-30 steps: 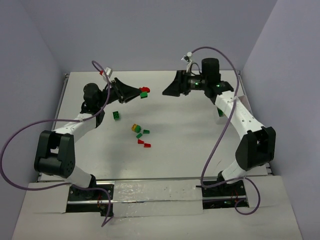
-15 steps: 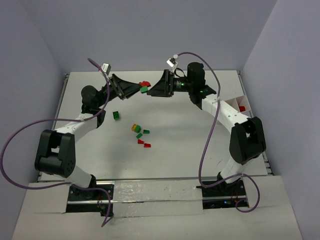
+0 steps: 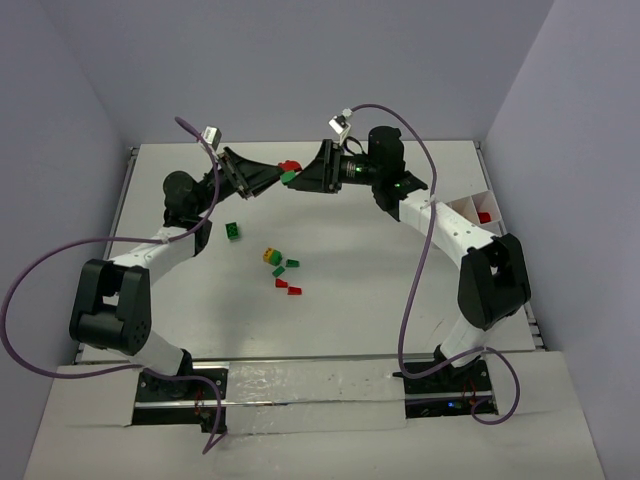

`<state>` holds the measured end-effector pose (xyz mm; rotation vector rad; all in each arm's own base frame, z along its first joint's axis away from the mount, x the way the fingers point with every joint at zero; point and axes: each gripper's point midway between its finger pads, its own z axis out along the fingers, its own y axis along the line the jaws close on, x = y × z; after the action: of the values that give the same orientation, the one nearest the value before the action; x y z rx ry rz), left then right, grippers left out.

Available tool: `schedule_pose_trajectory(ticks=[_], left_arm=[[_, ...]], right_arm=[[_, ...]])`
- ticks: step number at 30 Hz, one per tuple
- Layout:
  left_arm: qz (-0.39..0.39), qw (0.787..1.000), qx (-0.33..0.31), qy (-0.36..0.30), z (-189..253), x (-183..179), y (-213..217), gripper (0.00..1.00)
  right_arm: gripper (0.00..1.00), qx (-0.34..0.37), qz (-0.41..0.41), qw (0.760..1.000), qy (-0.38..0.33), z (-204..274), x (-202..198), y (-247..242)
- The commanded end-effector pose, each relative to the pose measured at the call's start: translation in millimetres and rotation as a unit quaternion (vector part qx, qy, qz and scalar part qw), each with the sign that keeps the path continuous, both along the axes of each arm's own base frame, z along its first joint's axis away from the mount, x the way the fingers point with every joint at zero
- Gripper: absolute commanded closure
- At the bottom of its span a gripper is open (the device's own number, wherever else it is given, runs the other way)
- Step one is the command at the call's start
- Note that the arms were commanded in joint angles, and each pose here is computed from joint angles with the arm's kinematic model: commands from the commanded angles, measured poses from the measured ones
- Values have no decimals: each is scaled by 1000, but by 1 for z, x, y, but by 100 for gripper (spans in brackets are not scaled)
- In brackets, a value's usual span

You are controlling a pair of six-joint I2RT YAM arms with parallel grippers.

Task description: Sort the legos into containers by color

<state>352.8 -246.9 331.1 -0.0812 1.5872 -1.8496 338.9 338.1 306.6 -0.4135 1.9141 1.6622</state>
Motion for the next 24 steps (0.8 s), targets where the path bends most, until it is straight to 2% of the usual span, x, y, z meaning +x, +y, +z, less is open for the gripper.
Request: schedule_pose_trajectory(ticks=[1, 16, 20, 22, 24], left_arm=[[4, 1000, -9, -18, 8, 0, -1, 100], [6, 1000, 2, -5, -1, 2, -3, 100], [4, 1000, 4, -4, -2, 0, -4, 100], [3, 1000, 4, -3, -2, 0, -4, 100], [4, 1000, 4, -2, -2, 1, -4, 100]], right_arm=[[29, 22, -6, 999, -35, 26, 3, 5], [35, 42, 15, 997, -59, 46, -6, 9], [48, 40, 14, 997, -56, 44, -3, 11], [61, 37, 13, 998, -55, 41, -3, 12], [69, 30, 12, 998, -56, 38, -3, 11]])
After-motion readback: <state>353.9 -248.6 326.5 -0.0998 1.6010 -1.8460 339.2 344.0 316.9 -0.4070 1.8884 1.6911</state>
